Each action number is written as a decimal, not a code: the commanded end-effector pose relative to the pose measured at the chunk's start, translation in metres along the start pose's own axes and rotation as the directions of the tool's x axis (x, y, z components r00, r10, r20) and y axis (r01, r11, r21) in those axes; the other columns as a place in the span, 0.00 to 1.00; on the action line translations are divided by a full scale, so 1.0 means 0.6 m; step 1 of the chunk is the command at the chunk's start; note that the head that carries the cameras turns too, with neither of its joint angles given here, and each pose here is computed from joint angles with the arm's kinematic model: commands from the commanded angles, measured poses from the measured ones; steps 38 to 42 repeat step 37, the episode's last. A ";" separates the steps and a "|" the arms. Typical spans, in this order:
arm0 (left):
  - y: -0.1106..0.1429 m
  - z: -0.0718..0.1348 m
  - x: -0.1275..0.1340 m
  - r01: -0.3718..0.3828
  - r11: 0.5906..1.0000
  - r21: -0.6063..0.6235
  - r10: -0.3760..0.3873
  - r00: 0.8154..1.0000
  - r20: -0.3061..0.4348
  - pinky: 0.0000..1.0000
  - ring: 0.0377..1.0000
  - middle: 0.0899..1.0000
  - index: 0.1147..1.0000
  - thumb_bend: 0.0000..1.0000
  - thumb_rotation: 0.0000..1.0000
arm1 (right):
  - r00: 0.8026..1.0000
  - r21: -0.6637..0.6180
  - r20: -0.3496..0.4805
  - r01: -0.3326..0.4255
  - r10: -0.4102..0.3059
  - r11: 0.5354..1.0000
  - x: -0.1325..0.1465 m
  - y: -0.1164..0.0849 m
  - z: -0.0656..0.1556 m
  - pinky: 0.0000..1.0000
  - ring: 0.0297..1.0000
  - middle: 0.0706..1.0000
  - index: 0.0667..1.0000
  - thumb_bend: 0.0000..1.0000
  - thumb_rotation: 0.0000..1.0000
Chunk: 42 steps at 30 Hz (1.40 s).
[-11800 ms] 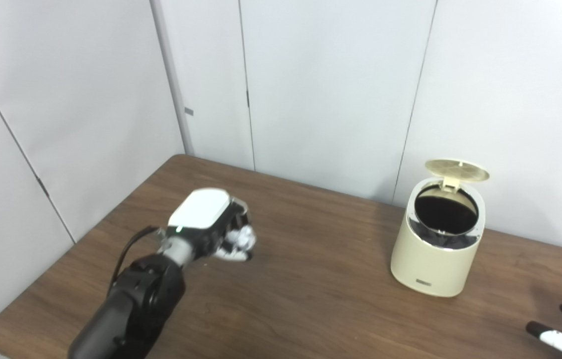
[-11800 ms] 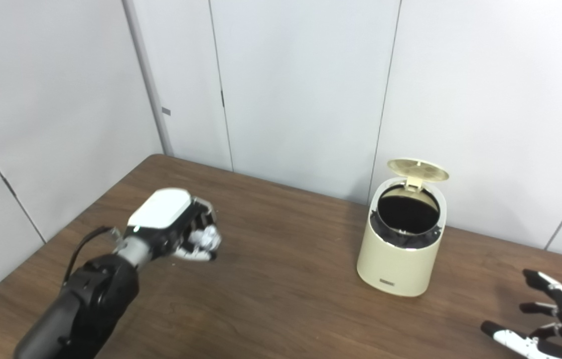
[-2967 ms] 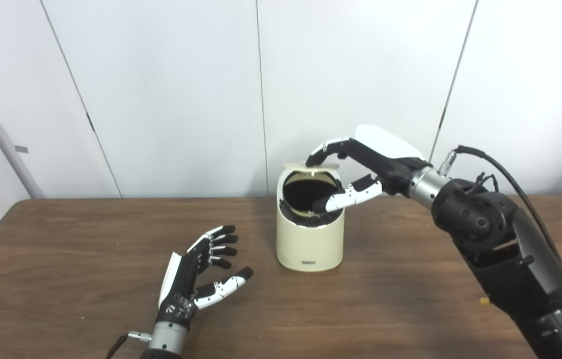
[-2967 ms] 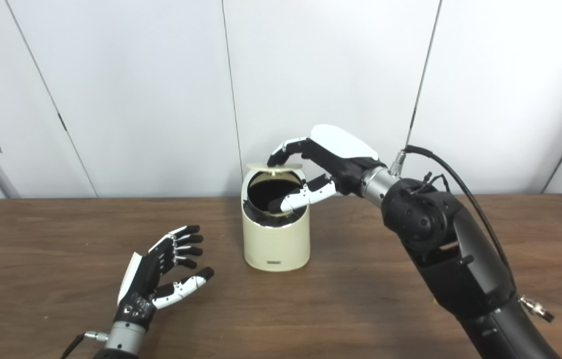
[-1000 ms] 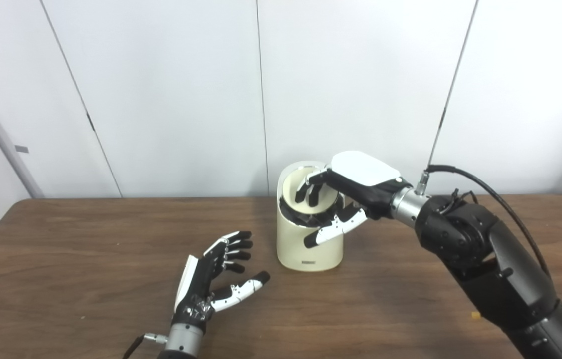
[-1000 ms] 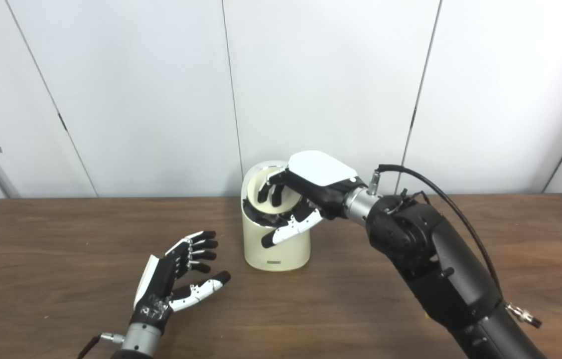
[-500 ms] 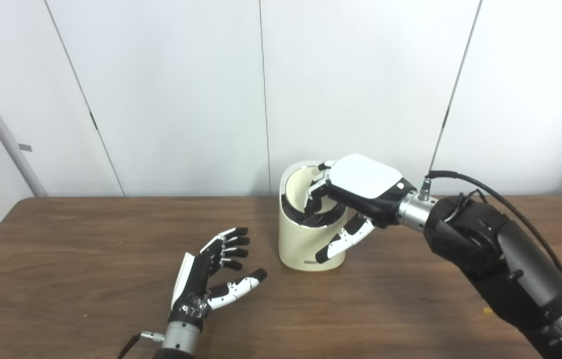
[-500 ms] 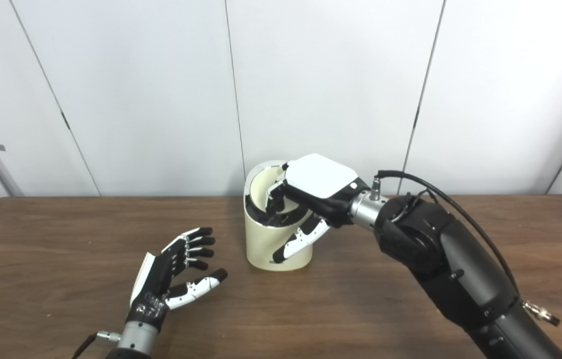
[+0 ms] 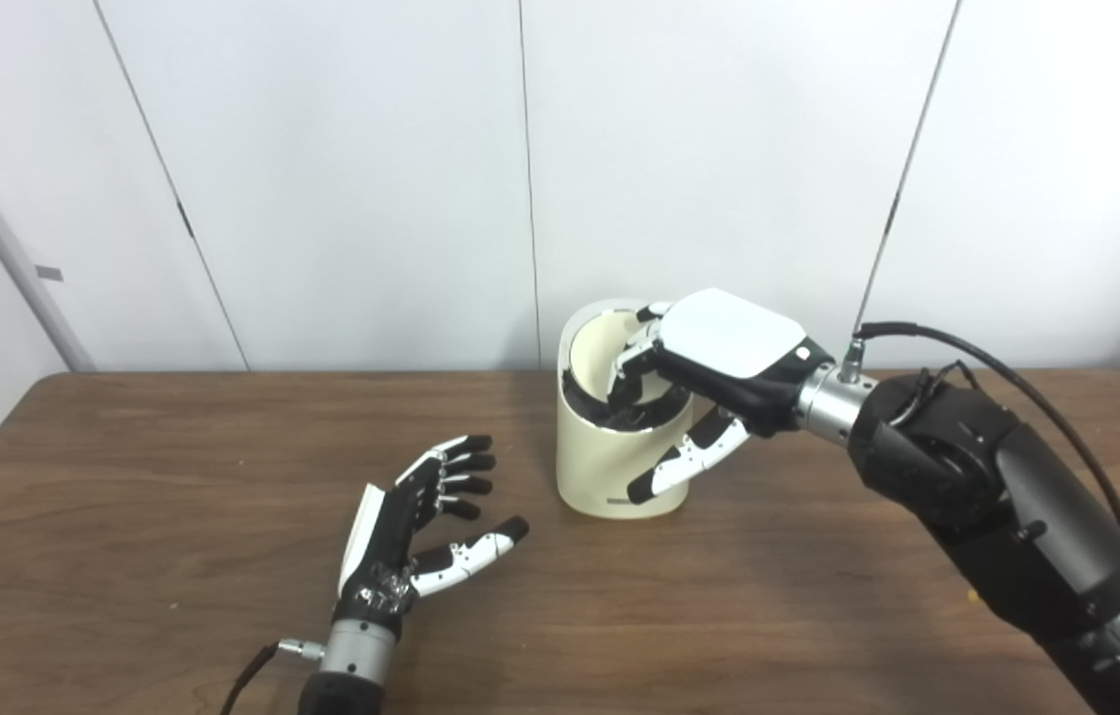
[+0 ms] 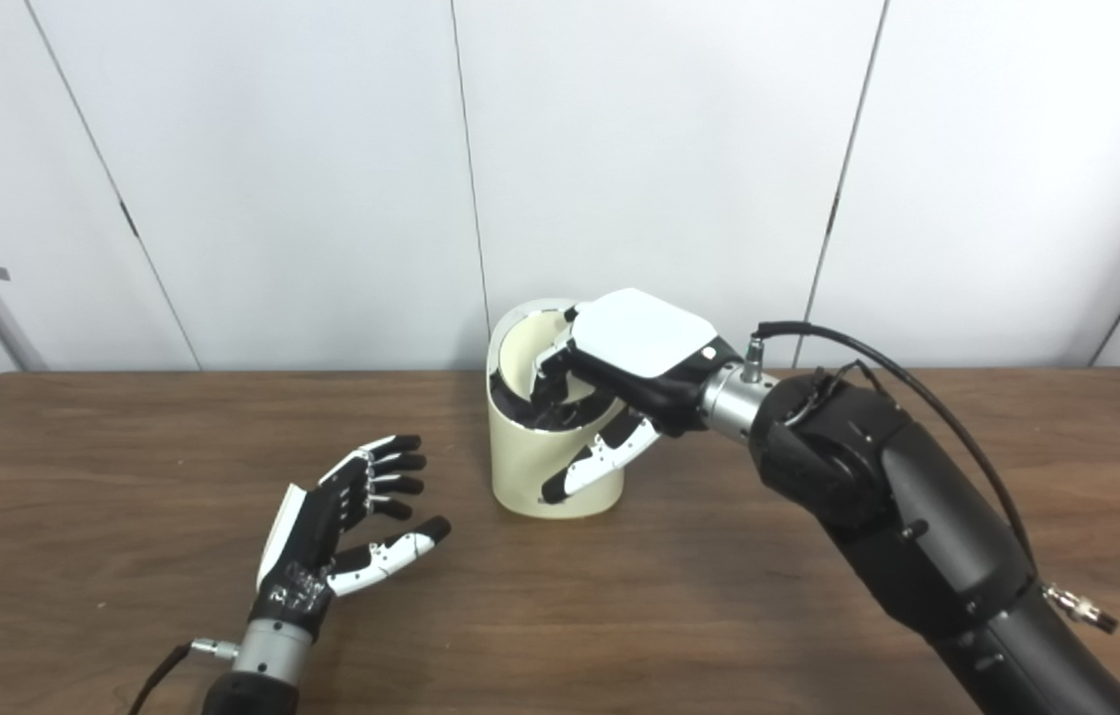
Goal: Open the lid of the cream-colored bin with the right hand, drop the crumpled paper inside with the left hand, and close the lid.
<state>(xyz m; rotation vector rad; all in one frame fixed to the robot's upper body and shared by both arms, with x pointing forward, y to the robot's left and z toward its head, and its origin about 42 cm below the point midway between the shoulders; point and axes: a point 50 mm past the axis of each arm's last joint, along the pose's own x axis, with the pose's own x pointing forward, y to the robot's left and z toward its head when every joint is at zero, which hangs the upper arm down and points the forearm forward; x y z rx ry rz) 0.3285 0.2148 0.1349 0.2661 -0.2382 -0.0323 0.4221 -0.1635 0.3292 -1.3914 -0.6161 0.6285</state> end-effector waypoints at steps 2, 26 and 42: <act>0.007 0.022 0.014 -0.008 1.000 0.006 0.008 0.998 0.056 0.61 0.68 0.73 0.77 0.76 0.21 | 0.994 0.121 -0.037 0.108 -0.105 0.987 -0.001 -0.051 0.000 0.80 0.82 0.69 0.68 0.64 0.54; 0.021 0.021 0.018 0.006 1.000 0.019 -0.008 0.997 0.074 0.59 0.68 0.73 0.76 0.75 0.18 | 0.895 0.472 -0.350 0.424 -0.277 0.773 -0.155 0.040 -0.064 0.69 0.82 0.90 0.90 0.73 0.26; 0.029 0.018 0.027 0.017 1.000 0.022 -0.019 0.996 0.088 0.57 0.66 0.73 0.76 0.73 0.16 | 0.858 0.521 -0.436 0.487 -0.272 0.701 -0.183 0.127 -0.050 0.71 0.83 0.90 0.91 0.73 0.34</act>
